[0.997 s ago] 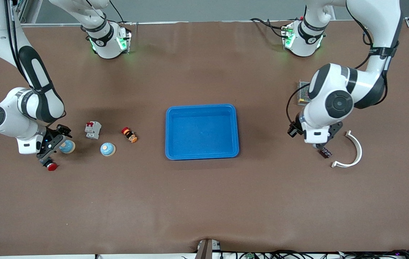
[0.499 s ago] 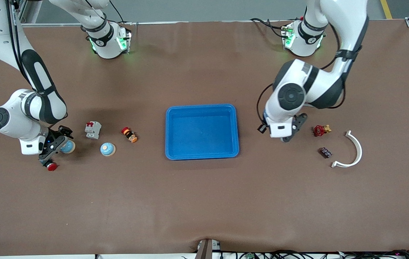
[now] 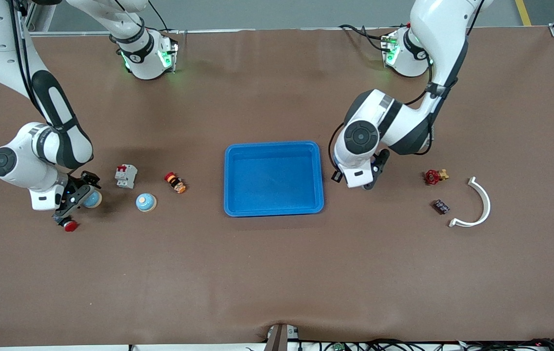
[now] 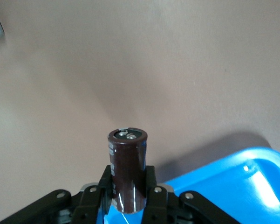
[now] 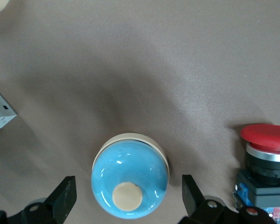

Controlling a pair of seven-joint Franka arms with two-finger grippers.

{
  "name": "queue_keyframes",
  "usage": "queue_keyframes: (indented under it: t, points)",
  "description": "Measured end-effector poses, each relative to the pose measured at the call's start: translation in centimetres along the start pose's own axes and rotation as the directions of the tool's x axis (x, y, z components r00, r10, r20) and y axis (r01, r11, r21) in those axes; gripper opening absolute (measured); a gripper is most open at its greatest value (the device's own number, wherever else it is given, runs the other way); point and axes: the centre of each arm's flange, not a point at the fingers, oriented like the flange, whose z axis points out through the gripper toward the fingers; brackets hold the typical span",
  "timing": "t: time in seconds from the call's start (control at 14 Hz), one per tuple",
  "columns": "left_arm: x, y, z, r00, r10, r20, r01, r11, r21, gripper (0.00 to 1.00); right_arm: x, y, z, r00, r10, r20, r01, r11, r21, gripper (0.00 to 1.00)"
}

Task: Place electrolytic capacitor and blue bell in tray
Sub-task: 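Carry the capacitor with the left gripper while the right gripper grips the bell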

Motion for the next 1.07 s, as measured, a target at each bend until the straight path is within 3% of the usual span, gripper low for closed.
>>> queue_keyframes:
  t: [0.28,0.57,0.78,1.07]
  points:
    - [-5.4,-0.1,2.0,0.999,-0.053,-0.006,0.053,0.998,-0.013,0.31,0.3,-0.1,0.0,1.0,-0.004,-0.002,0.004,1.0,0.001,1.0]
    - [-8.0,0.5,4.4,0.995,-0.098,0.013,0.098,0.994,-0.052,0.31,0.3,-0.2,0.1,1.0,-0.003,-0.004,0.003,1.0,0.003,1.0]
    - [-9.1,1.0,6.4,0.995,-0.098,0.029,0.099,0.992,-0.077,0.31,0.5,-0.3,0.1,1.0,-0.005,-0.006,0.005,1.0,0.004,0.72]
    - [-10.9,0.9,7.0,0.995,-0.093,0.034,0.095,0.991,-0.091,0.31,0.6,-0.3,0.0,1.0,-0.005,-0.008,0.005,1.0,0.003,0.67]
